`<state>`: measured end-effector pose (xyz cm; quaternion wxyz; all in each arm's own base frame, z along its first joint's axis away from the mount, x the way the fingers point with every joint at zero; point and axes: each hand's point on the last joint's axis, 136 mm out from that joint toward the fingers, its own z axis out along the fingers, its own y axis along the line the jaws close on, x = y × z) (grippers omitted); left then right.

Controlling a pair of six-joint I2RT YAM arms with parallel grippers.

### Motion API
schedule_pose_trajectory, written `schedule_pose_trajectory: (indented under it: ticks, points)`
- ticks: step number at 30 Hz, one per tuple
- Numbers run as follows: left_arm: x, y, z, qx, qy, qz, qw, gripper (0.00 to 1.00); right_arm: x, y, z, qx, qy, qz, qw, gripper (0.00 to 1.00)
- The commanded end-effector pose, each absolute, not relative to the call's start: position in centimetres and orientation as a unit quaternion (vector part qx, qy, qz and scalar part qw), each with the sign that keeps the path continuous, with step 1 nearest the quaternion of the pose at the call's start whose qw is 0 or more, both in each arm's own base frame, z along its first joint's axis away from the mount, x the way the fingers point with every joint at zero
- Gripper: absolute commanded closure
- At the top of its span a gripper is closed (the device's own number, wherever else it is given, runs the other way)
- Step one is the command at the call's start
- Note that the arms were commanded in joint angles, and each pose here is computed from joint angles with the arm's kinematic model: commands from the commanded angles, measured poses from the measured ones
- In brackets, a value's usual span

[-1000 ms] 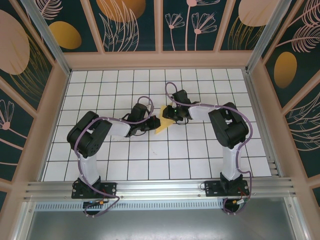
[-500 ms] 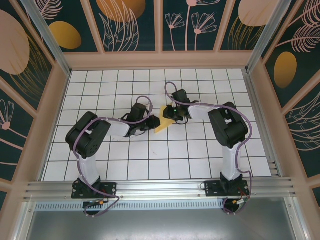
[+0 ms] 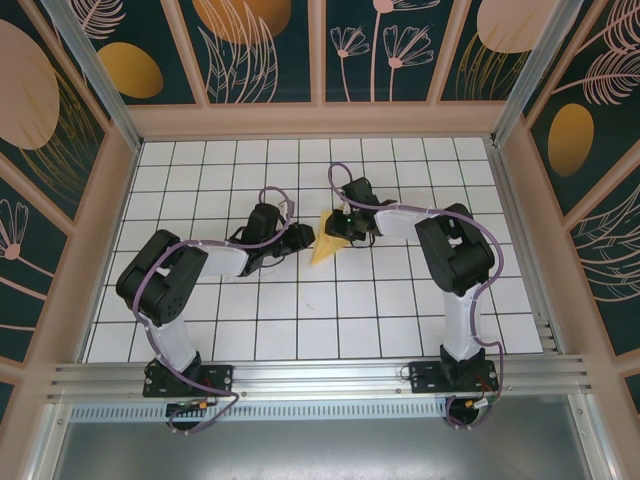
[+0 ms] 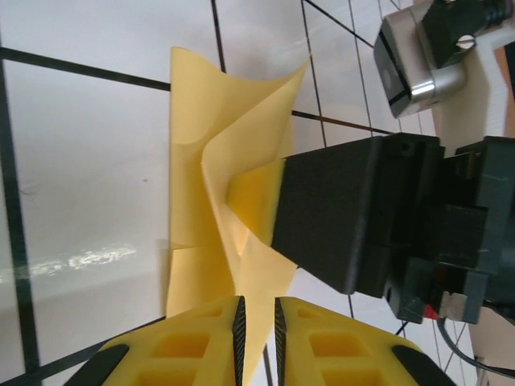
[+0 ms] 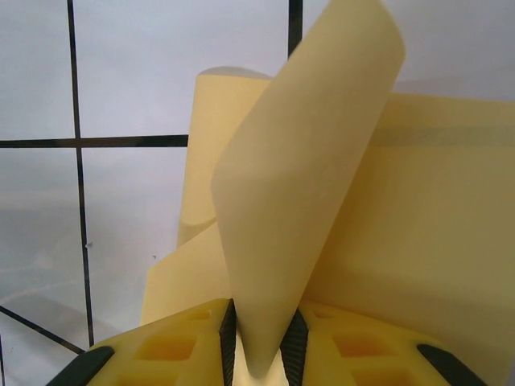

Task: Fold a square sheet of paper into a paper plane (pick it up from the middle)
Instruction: Fourth fold the wing at the center of the table.

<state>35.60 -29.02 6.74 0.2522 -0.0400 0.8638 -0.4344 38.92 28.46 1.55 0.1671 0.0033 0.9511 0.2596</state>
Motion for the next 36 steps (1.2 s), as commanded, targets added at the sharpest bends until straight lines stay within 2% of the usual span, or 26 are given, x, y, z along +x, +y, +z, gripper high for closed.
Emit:
schedule_pose_trajectory:
  ticks: [1,11,22,36]
  points:
    - [35.6,-30.4,8.7,-0.02,0.842,-0.475,0.256,0.81,34.8,23.6,-7.0,0.022,0.987,0.136,0.079,0.73]
    - [34.3,-32.1,6.6,0.01,0.859,-0.462,0.221,0.88,34.8,23.6,-7.1,0.033,0.988,0.134,0.075,0.72]
    - [34.5,-31.3,2.9,-0.006,0.894,-0.404,0.195,0.88,34.8,23.6,-7.1,0.039,0.987,0.136,0.073,0.72]
    - [34.6,-30.7,1.9,-0.015,0.904,-0.382,0.193,0.89,34.7,23.6,-7.3,0.037,0.988,0.134,0.072,0.72]
